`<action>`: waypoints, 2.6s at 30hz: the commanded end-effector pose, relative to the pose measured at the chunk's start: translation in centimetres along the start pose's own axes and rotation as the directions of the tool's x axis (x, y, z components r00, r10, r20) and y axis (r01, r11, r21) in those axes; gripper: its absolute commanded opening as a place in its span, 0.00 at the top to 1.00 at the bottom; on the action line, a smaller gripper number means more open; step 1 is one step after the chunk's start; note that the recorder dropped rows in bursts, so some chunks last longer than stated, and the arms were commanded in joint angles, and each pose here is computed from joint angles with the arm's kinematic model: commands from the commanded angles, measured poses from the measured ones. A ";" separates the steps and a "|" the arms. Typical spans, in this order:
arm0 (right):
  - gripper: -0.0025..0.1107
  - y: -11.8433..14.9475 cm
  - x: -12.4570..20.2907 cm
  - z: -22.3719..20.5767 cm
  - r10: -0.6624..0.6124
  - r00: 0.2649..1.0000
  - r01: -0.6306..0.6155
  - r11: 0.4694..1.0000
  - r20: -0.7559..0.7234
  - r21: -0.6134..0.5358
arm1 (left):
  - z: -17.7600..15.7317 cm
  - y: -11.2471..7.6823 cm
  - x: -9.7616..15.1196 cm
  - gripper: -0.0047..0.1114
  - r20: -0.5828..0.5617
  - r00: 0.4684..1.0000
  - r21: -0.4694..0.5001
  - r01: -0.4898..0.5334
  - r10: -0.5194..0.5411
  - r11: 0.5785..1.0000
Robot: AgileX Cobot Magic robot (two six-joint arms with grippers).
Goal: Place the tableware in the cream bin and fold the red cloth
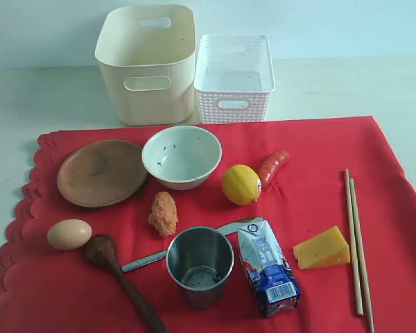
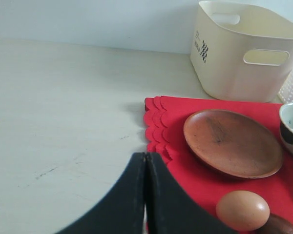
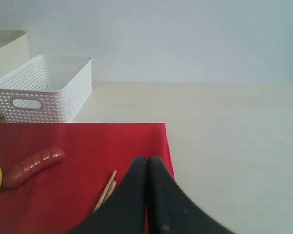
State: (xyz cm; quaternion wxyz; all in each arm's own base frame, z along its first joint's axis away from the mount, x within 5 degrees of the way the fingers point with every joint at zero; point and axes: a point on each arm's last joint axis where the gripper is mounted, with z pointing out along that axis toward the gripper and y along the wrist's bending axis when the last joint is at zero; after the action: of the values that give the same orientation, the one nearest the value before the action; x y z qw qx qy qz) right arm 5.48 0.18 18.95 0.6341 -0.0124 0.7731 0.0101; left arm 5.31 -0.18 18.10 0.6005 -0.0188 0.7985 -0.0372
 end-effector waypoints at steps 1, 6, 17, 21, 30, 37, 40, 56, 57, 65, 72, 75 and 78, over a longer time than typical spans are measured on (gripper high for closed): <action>0.98 0.0 -2.8 -0.6 0.000 0.998 -0.001 1.000 0.062 0.003 | 0.0 0.0 0.0 0.96 0.012 1.000 -0.004 -0.001 0.001 1.000; 0.98 0.0 -7.1 -1.0 0.000 0.995 -0.001 1.000 0.098 0.003 | 0.0 0.0 0.0 0.96 0.012 1.000 -0.004 -0.001 0.001 1.000; 0.98 0.0 -11.8 0.7 0.000 0.998 -0.001 1.000 0.058 0.003 | 0.0 0.0 0.0 0.96 0.012 1.000 -0.004 -0.001 0.001 1.000; 0.98 0.0 -13.3 1.6 0.000 0.999 -0.001 1.000 0.044 0.003 | 0.0 0.0 0.0 0.96 0.012 1.000 -0.004 -0.001 0.001 1.000; 0.98 0.0 -14.0 1.9 0.000 0.999 -0.001 1.000 0.046 0.003 | 0.0 0.0 0.0 0.96 0.012 1.000 -0.004 -0.001 0.001 1.000; 0.98 0.0 -14.0 1.9 0.000 0.999 -0.001 1.000 0.046 0.003 | 0.0 0.0 0.0 0.96 0.012 1.000 -0.004 -0.001 0.001 1.000; 0.98 0.0 -14.0 1.9 0.000 0.999 -0.001 1.000 0.046 0.003 | 0.0 0.0 0.0 0.96 0.012 1.000 -0.004 -0.001 0.001 1.000; 0.98 0.0 -14.0 1.9 0.000 0.999 -0.001 1.000 0.046 0.003 | 0.0 0.0 0.0 0.96 0.012 1.000 -0.004 -0.001 0.001 1.000; 0.98 0.0 -14.0 1.9 0.000 0.999 -0.001 1.000 0.046 0.003 | 0.0 0.0 0.0 0.96 0.012 1.000 -0.004 -0.001 0.001 1.000; 0.98 0.0 -14.0 1.9 0.000 0.999 -0.001 1.000 0.046 0.003 | 0.0 0.0 0.0 0.96 0.012 1.000 -0.004 -0.001 0.001 1.000; 0.98 0.0 -14.0 1.9 0.000 0.999 -0.001 1.000 0.046 0.003 | 0.0 0.0 0.0 0.96 0.012 1.000 -0.004 -0.001 0.001 1.000; 0.98 0.0 -14.0 1.9 0.000 0.999 -0.001 1.000 0.046 0.003 | 0.0 0.0 0.0 0.96 0.012 1.000 -0.004 -0.001 0.001 1.000; 0.98 0.0 -14.1 1.9 0.000 0.999 -0.001 1.000 0.051 0.003 | 0.0 0.0 0.0 0.96 0.012 1.000 -0.004 -0.001 0.001 1.000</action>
State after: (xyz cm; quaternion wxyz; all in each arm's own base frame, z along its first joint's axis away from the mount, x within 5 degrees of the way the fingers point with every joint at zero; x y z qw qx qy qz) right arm 10.07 0.32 31.92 0.6449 -0.0122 0.7641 0.0103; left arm 5.31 -0.18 18.10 0.6005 -0.0188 0.7985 -0.0372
